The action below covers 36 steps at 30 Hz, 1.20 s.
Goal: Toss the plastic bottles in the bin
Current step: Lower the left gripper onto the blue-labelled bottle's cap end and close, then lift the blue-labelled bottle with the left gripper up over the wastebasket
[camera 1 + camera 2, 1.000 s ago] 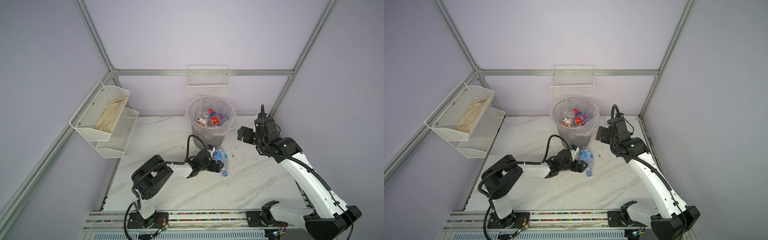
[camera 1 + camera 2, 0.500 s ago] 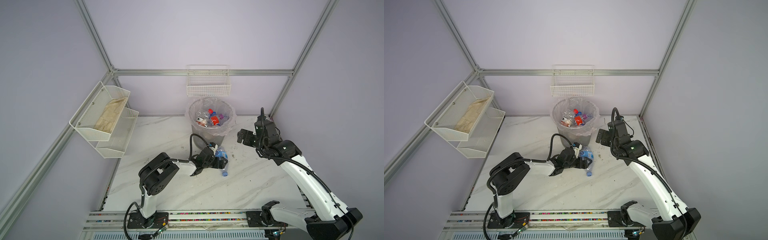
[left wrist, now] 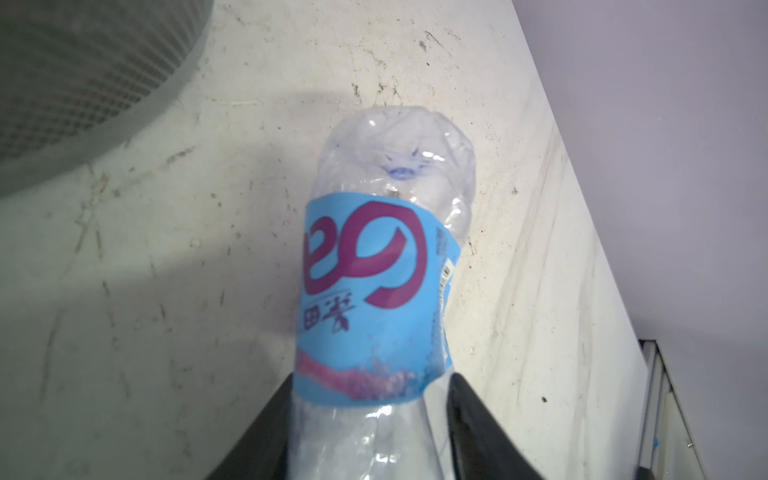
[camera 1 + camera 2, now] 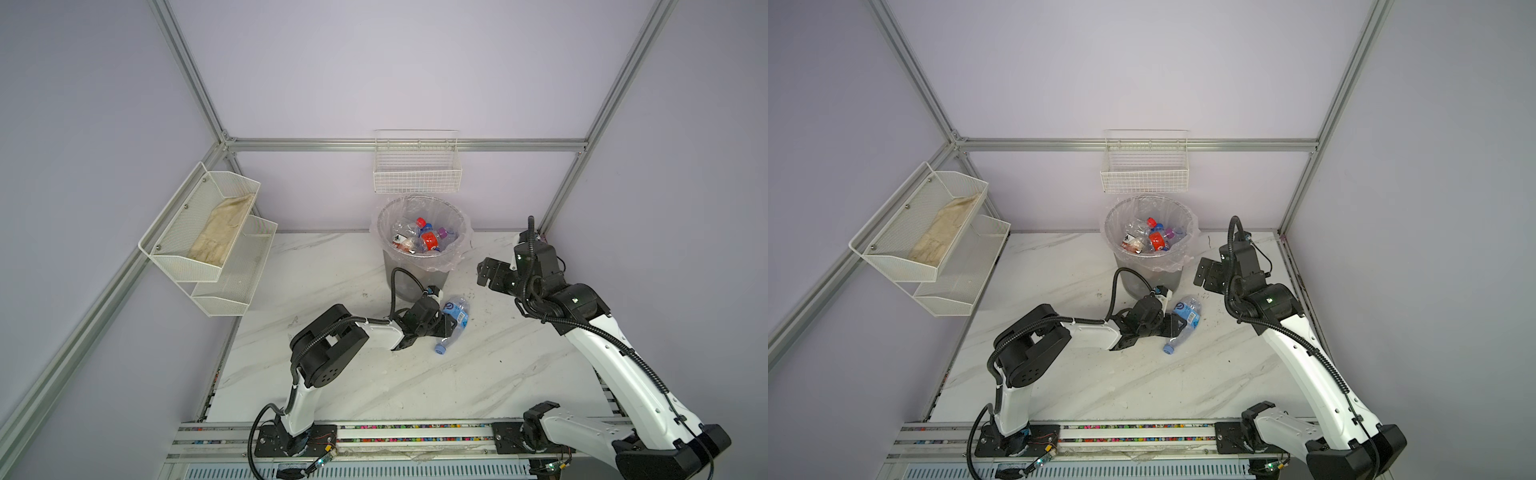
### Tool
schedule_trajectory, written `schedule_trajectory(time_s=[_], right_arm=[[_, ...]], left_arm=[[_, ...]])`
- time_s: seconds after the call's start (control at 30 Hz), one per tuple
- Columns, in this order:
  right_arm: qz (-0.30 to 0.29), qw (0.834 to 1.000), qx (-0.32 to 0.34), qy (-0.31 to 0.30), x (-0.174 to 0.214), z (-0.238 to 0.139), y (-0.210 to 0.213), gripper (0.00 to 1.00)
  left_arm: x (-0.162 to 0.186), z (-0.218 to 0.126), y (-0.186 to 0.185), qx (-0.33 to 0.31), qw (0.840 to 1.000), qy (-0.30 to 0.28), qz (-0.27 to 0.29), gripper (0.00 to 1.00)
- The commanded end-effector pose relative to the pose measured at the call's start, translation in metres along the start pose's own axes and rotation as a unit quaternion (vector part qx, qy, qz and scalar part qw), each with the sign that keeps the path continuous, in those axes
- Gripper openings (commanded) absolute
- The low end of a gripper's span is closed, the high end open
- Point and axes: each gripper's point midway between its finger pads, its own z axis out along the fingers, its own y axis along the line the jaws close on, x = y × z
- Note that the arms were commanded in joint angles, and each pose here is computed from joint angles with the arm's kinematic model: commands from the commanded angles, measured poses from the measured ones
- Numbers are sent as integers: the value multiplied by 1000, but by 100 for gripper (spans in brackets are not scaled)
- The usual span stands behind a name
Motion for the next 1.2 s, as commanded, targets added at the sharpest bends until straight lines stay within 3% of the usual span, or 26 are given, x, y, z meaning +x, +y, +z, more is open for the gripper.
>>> schedule_trajectory(time_s=[0.0, 0.1, 0.4, 1.17], right_arm=[[9, 1000, 3, -15, -6, -6, -4, 98], [10, 1000, 4, -16, -6, -8, -5, 97], [12, 1000, 3, -25, -10, -12, -5, 97], [31, 995, 12, -93, -50, -46, -8, 97]], left_arm=[[-22, -3, -12, -9, 1000, -22, 15, 40], [-19, -7, -11, -14, 999, -20, 21, 32], [-20, -28, -19, -12, 998, -29, 48, 24], [-34, -144, -64, -17, 978, -88, 190, 22]])
